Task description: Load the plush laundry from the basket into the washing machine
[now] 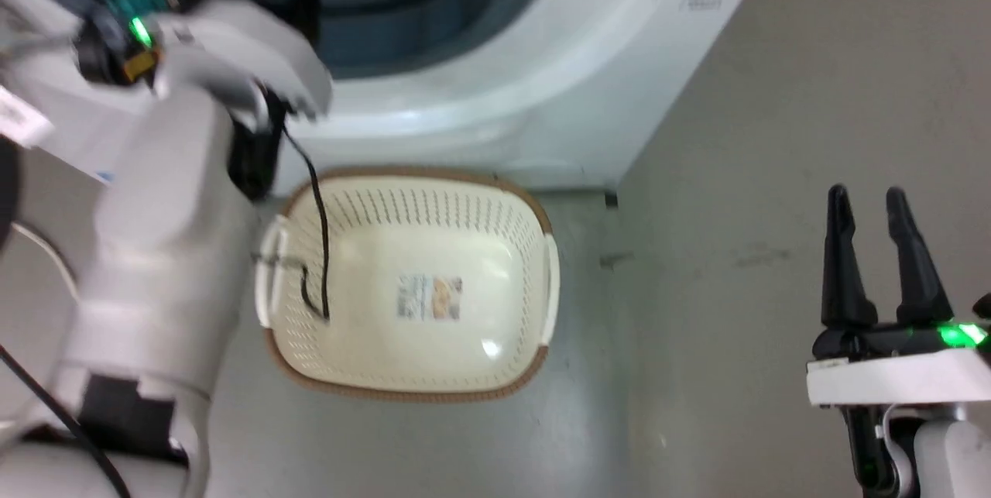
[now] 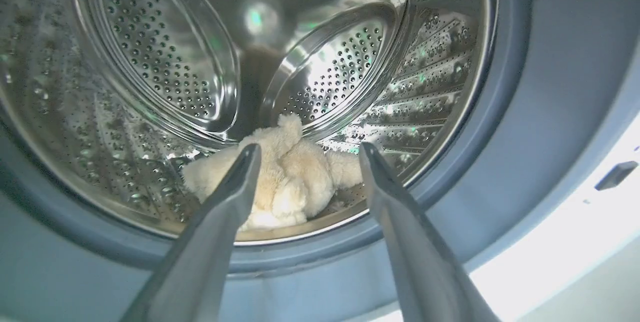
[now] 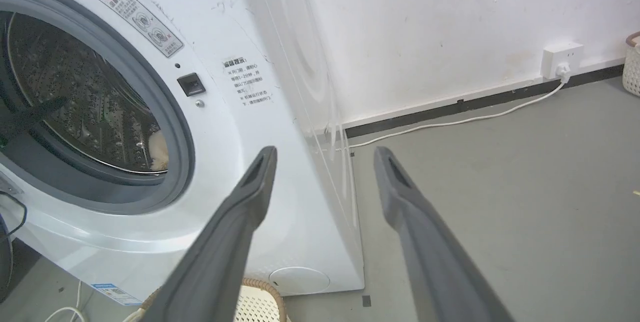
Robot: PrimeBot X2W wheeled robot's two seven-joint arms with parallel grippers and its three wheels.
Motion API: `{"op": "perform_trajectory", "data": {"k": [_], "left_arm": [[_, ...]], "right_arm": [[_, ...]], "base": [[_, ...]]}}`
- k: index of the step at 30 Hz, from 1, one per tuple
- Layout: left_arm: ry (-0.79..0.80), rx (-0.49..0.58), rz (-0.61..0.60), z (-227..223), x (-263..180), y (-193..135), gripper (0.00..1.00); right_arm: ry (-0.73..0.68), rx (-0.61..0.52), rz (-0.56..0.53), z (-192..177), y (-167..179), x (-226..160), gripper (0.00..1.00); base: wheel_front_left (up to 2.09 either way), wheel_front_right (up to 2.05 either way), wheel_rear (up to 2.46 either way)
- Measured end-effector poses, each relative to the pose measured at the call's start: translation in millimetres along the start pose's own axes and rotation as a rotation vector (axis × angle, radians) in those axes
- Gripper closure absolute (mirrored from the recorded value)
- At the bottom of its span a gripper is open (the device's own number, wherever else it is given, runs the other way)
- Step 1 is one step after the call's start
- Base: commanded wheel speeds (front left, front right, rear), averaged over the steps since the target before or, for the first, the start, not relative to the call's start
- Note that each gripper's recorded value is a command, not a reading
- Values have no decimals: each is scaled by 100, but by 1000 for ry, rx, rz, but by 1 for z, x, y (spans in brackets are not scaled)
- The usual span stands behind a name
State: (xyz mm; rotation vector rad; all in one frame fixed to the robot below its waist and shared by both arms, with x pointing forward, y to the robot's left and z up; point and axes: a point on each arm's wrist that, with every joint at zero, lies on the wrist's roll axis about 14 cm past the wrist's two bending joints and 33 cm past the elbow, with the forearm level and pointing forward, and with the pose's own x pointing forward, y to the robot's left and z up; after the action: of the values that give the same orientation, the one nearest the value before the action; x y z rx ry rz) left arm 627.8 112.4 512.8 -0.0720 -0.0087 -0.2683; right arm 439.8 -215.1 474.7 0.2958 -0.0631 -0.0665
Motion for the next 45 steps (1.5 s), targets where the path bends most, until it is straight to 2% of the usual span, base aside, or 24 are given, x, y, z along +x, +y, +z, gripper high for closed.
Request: {"op": "perform_trajectory", "data": {"k": [6,16,29,45], "left_arm": [[-27,25,4,19,-44,-13,0],[-110,11,78,49,-124,-8,0],[-117,-46,180,37,-204,4,0],[-57,-65,259,8,-267,5,0]], "right_arm": [[-18,-17,21,15,9,-20,0],[-66,-60,88,40,30,-46,0],[-69,-81,136,44,45,-75,0],[-25,-136,154,31,46,-93,0]], "base": [[0,0,0],[0,0,0],[0,0,0],[0,0,0]]}}
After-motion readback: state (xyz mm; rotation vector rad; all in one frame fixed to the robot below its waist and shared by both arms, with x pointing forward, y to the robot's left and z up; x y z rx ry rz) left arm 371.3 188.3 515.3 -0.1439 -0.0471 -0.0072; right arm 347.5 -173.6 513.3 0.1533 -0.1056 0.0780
